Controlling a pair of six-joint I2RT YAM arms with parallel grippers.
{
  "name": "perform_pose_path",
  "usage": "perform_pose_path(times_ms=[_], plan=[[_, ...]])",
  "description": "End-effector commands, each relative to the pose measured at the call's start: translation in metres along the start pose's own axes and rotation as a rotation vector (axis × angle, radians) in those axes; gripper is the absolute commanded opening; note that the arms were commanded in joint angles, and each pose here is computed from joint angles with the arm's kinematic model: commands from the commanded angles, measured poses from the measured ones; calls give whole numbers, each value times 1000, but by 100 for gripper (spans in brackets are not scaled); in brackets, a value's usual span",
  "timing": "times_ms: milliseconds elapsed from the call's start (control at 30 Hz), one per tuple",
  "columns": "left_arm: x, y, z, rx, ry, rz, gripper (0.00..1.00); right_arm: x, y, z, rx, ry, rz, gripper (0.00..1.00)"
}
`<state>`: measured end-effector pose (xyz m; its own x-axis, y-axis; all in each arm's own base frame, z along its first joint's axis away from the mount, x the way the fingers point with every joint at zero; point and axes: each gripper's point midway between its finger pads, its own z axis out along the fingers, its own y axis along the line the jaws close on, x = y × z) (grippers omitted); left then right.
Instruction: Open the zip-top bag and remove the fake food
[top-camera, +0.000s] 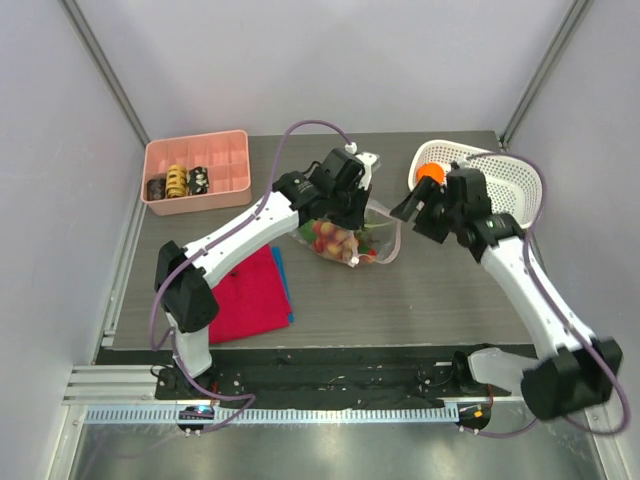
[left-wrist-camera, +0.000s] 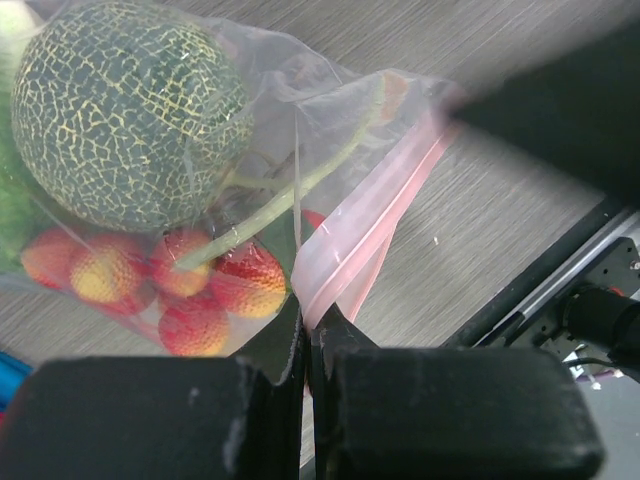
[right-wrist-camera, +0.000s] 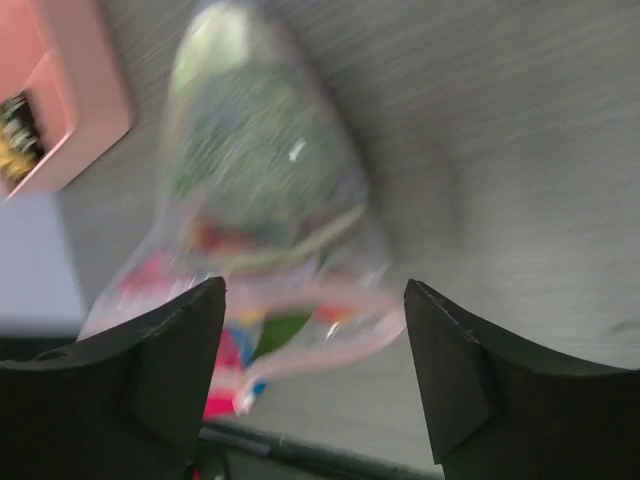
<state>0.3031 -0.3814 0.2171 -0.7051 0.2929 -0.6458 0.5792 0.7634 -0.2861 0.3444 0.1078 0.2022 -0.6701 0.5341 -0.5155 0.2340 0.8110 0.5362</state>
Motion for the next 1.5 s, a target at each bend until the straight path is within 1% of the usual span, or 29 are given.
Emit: perform_pose_path(times_ms=[0,67,167,200,233,300,367,400,500,600,767,867,900,967,1000,1033,1067,1100,1133,1167,1233,1267,1333,1367,1433,1467], plan=[[-24,-19,-11,77,-83,-39,0,51,7,-34,-68,40,226,72],[-23,-21,-11,85,-80,-46,0,57,16,-51,-124,19,263,71],[-23,-21,-12,89,-79,-62,0,70,25,-52,-181,43,330,64],[-23,-23,-14,95,-80,-68,0,75,27,-48,-198,53,346,56],[-23,-23,-14,98,-82,-71,0,75,31,-47,-212,60,399,54],[-20,-24,-14,103,-75,-79,0,73,39,-38,-253,54,439,53],[-22,-26,-15,112,-83,-90,0,71,43,-31,-249,51,492,54],[-21,-27,-15,117,-82,-92,0,70,43,-25,-238,47,510,56],[-21,-30,-17,134,-81,-101,0,67,50,-9,-239,55,568,59],[-19,-32,-16,141,-77,-107,0,67,58,2,-236,67,588,62],[-21,-34,-18,150,-84,-108,0,71,53,32,-174,75,595,64],[-18,-33,-17,150,-80,-107,0,71,56,44,-170,84,572,63],[-17,-33,-17,150,-80,-106,0,68,60,45,-178,85,560,55],[-13,-30,-15,144,-71,-107,0,69,58,49,-167,88,531,50],[-13,-30,-15,144,-72,-109,0,69,58,48,-165,88,524,49],[-13,-30,-15,142,-76,-108,0,70,58,47,-161,82,484,51],[-12,-28,-13,135,-73,-106,0,70,58,46,-153,81,454,54],[-10,-27,-12,132,-69,-104,0,71,57,42,-132,92,415,61],[-10,-26,-11,127,-68,-103,0,73,57,40,-127,103,371,64],[-10,-25,-10,121,-68,-102,0,75,54,37,-122,104,292,64],[-12,-25,-10,121,-74,-100,0,83,45,26,-112,111,223,64],[-13,-26,-11,123,-77,-100,0,89,41,24,-125,118,153,64],[-16,-27,-13,123,-81,-99,0,100,37,19,-173,127,101,59],[-16,-27,-14,123,-82,-99,0,108,37,18,-201,140,67,52],[-17,-27,-15,120,-81,-100,0,112,39,16,-232,136,48,46],[-18,-28,-17,122,-83,-100,0,120,40,16,-257,154,36,42]])
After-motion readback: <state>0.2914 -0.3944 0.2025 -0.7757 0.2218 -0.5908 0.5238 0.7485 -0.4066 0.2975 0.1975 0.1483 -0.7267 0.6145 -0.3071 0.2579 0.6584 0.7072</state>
